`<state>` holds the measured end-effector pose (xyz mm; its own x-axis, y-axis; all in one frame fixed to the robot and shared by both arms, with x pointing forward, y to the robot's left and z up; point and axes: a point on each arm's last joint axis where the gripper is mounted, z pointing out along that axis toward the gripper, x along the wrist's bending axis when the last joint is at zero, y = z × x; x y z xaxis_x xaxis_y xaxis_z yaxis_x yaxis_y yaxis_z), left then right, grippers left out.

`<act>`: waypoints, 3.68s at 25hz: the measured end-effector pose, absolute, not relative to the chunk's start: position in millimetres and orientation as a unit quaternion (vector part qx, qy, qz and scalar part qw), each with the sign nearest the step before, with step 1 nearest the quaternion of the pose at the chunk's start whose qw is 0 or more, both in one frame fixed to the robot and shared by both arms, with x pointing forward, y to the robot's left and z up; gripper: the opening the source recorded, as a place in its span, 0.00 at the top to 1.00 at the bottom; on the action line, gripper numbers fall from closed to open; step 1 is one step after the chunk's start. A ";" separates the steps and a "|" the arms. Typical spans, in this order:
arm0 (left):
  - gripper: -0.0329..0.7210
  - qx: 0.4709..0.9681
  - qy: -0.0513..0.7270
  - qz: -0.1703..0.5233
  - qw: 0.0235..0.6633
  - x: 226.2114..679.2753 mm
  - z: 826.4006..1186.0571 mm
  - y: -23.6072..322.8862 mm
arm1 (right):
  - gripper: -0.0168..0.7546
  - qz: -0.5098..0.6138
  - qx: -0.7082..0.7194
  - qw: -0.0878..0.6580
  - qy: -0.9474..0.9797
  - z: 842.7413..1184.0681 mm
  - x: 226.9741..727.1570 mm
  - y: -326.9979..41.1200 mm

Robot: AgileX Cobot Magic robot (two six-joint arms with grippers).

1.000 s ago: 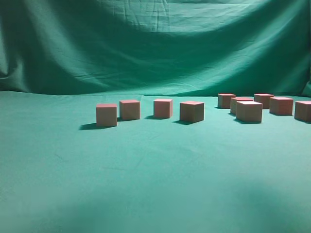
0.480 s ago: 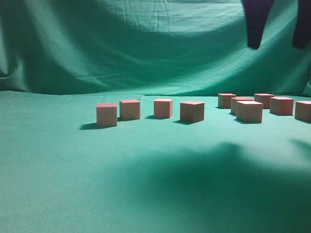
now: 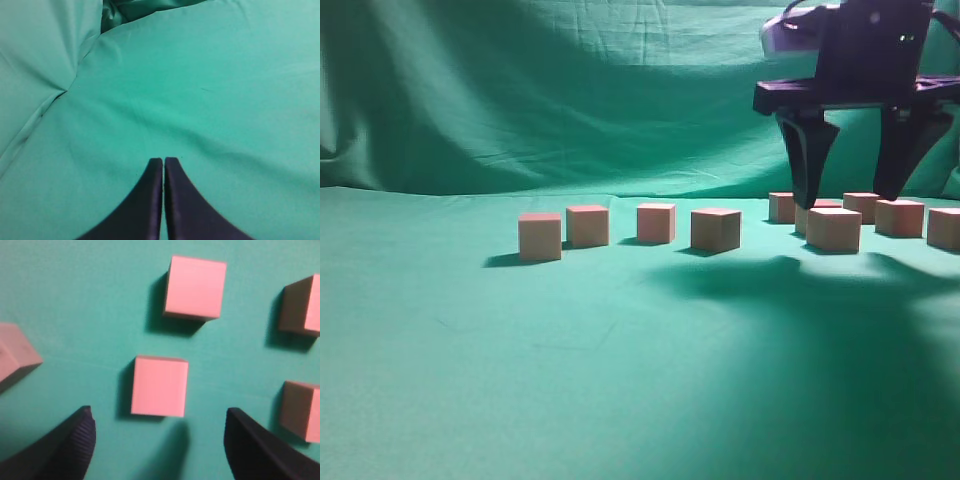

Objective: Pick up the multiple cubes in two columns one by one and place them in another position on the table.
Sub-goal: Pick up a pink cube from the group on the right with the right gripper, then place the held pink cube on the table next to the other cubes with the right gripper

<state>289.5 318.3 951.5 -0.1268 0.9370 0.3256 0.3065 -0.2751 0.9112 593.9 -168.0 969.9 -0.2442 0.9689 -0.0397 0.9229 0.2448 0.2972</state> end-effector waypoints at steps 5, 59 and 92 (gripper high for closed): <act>0.96 0.592 0.525 0.536 0.294 289.5 951.5 318.3 | 0.31 0.117 0.596 0.122 0.785 958.9 601.7 -165.9; 0.96 0.592 0.525 0.536 0.294 289.5 951.5 318.3 | 0.64 0.186 0.336 0.062 0.921 940.6 529.2 1.3; 0.96 0.592 0.525 0.536 0.294 289.5 951.5 318.3 | 0.17 0.105 0.321 0.049 0.940 1028.0 542.3 8.4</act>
<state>289.5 318.3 951.5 -0.1268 0.9370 0.3256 0.3065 -0.2751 0.9112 542.3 8.4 1028.0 -0.7895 0.6133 -0.0243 0.5928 0.7722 0.2286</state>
